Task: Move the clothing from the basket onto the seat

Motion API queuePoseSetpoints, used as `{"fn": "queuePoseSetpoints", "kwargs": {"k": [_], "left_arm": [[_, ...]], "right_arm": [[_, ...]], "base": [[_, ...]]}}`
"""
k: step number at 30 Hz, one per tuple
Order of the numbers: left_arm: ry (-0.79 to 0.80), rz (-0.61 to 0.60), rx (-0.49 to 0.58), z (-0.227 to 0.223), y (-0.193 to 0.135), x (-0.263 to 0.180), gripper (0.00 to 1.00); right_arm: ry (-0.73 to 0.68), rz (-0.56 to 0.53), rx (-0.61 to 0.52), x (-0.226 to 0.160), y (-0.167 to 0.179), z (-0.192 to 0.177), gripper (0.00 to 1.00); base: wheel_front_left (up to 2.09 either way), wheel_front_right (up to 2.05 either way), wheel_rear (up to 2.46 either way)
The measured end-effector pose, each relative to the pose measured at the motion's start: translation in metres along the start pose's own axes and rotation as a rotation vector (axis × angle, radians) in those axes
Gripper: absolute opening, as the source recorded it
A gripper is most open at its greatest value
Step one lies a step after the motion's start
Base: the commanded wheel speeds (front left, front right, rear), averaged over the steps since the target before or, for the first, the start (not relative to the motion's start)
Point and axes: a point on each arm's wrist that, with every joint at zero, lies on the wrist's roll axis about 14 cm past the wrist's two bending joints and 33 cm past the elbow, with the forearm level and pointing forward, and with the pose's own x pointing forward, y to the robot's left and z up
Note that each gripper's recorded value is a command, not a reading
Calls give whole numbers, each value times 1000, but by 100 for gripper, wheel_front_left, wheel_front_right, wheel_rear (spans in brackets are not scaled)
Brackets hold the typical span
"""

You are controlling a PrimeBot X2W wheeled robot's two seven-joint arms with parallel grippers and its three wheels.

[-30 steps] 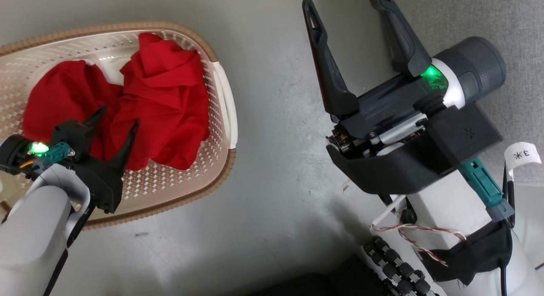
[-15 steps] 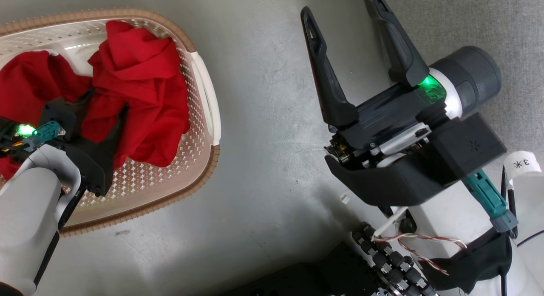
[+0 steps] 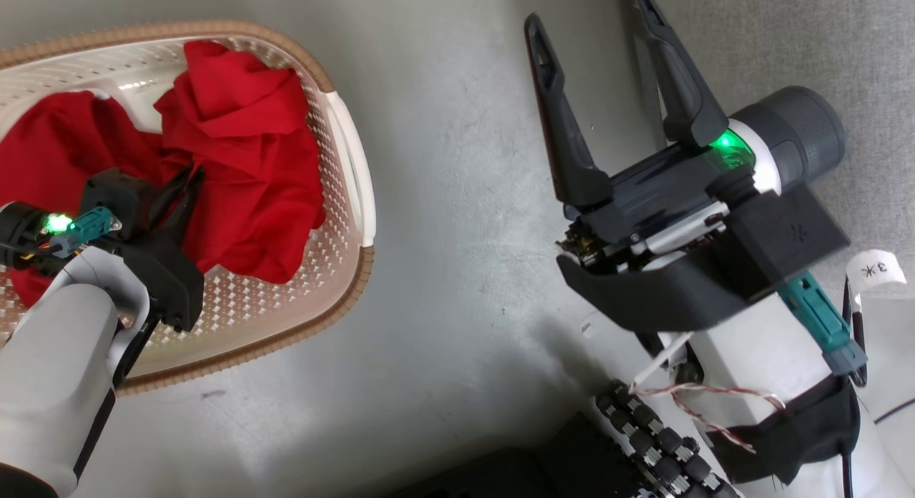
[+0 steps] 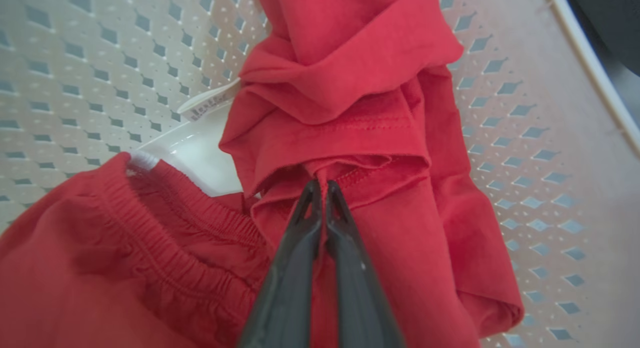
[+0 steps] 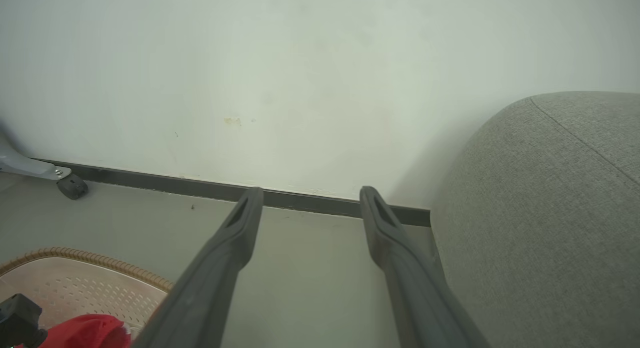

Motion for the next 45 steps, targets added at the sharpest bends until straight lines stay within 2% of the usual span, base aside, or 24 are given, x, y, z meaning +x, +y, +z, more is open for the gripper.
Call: {"fn": "queuePoseSetpoints", "kwargs": {"k": [7,15,24,34,45], "left_arm": [[-47,27,-14,19,2,-13,0],[-110,27,-8,47,-11,-31,0],[-174,54,-63,70,-23,-61,0],[-285,127,-134,105,-22,-110,0],[-397,227,-202,120,-23,-178,0]], "right_arm": [[1,-20,-14,0,-7,6,100],[-22,-22,-22,1,-6,22,100],[-40,-27,-35,3,-6,41,100],[-61,-30,-41,-1,-2,66,100],[-46,-30,1,-27,11,86,100]], "base": [[0,0,0],[0,0,0],[0,0,0],[0,0,0],[0,0,0]]}}
